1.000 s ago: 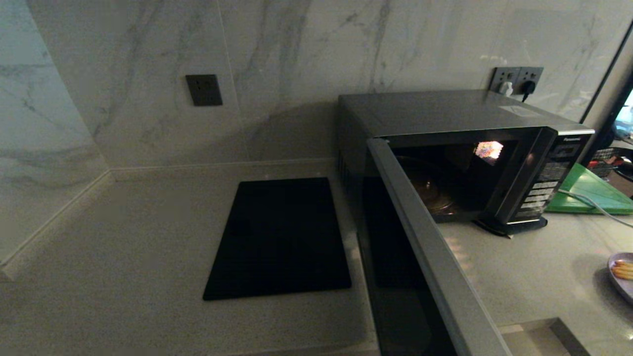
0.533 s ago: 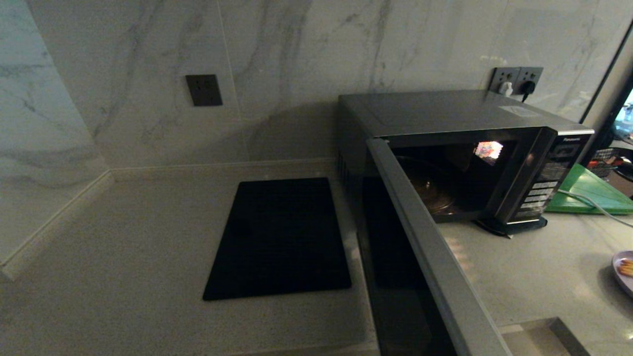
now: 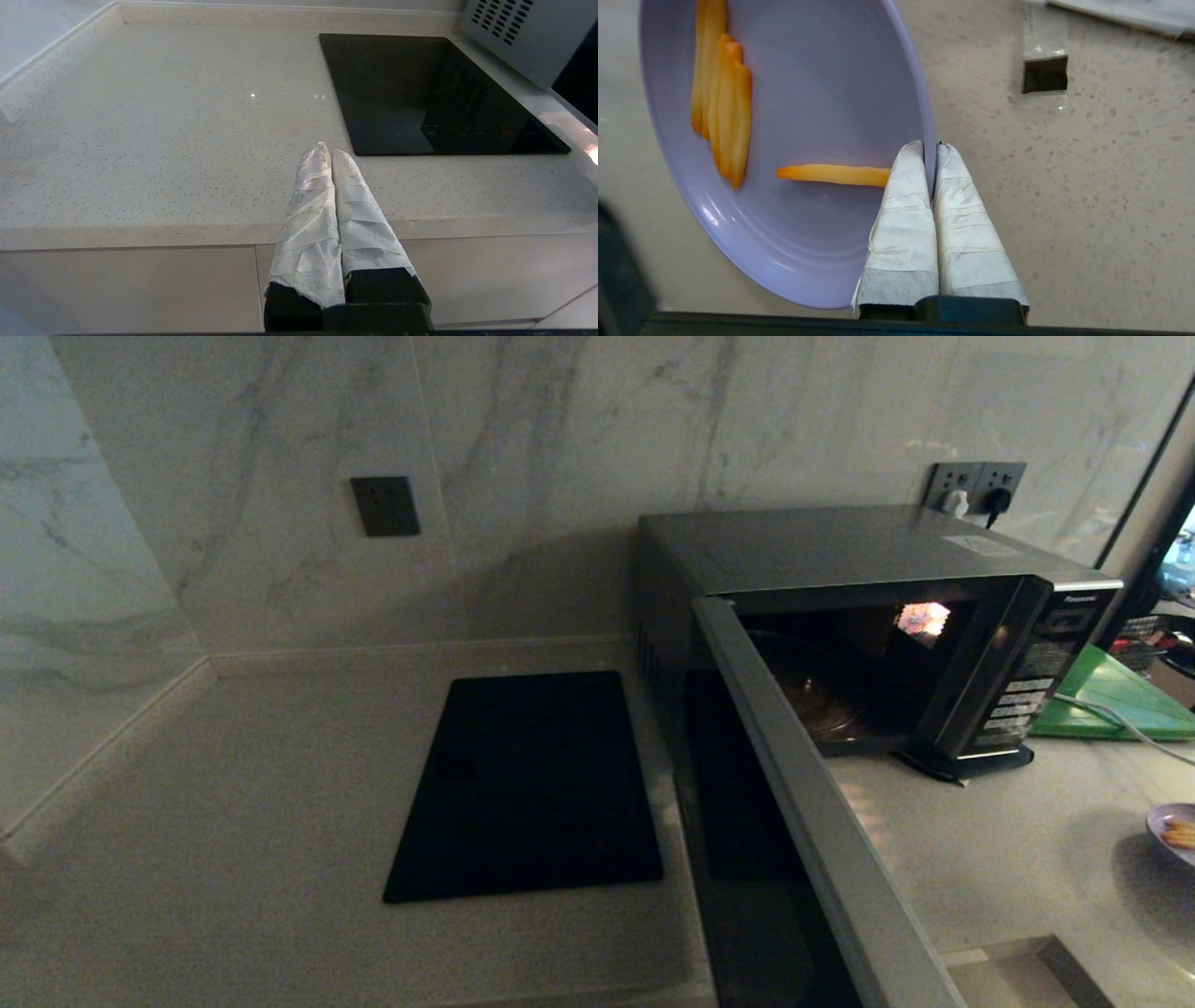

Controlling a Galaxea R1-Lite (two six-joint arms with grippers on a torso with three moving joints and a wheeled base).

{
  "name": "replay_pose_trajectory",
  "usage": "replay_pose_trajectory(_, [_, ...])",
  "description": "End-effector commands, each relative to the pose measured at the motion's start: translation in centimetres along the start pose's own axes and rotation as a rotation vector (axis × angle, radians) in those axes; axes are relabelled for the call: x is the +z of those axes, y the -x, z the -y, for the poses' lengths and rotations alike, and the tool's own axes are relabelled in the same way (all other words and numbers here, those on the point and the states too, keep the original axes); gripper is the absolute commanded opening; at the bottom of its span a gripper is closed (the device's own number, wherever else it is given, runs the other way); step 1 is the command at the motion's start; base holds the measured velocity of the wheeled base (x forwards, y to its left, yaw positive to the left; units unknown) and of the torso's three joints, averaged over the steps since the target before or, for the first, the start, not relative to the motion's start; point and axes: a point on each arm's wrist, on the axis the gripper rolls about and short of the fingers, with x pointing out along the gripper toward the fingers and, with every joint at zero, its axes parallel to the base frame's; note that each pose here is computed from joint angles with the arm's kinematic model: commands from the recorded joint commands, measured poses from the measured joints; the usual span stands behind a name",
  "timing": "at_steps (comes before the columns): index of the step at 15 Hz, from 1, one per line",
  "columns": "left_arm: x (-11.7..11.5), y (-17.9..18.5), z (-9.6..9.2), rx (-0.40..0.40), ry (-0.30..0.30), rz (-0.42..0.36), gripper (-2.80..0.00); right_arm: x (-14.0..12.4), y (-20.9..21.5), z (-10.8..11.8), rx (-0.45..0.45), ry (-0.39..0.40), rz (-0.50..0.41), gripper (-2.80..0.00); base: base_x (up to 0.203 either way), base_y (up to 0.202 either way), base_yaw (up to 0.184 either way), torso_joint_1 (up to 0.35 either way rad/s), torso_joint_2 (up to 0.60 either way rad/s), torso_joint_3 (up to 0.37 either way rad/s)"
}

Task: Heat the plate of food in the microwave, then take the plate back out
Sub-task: Put the plate in the microwave oven

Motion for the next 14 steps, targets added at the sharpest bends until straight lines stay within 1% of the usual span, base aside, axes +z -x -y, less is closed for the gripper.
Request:
replay_pose_trajectory(1, [0.0,0.0,0.0,0.001,0.001,0.000,-2.80,0.1,2.4,-0.4,0.038,0.003,0.040,-2.80,0.000,0.000,0.000,0.000,0.00,0.000])
replay_pose_trajectory(5, [0.0,0.0,0.0,0.001,0.001,0.000,-2.80,-0.7,4.6,-0.3,0.090,0.045,0.039,-2.80,0.000,0.000,0.000,0.000,0.00,0.000])
replay_pose_trajectory(7, [0.0,0.0,0.0,0.001,0.001,0.001,-2.80,-1.2,6.0,-0.7,0.127,0.097,0.045,-2.80,0.000,0.000,0.000,0.000,0.00,0.000])
replay_pose_trajectory(9, [0.0,0.0,0.0,0.000,0.001,0.000,-2.80,-2.3,7.3,-1.8,0.160,0.153,0.051,-2.80,0.000,0.000,0.000,0.000,0.00,0.000])
replay_pose_trajectory(12, [0.0,0.0,0.0,0.001,0.001,0.000,-2.80,-5.1,8.3,-4.1,0.210,0.301,0.023,-2.80,0.000,0.000,0.000,0.000,0.00,0.000])
replay_pose_trajectory(14, [0.0,0.0,0.0,0.001,0.001,-0.001,-2.80,-7.6,9.0,-5.9,0.251,0.389,-0.007,-2.80,0.000,0.000,0.000,0.000,0.00,0.000])
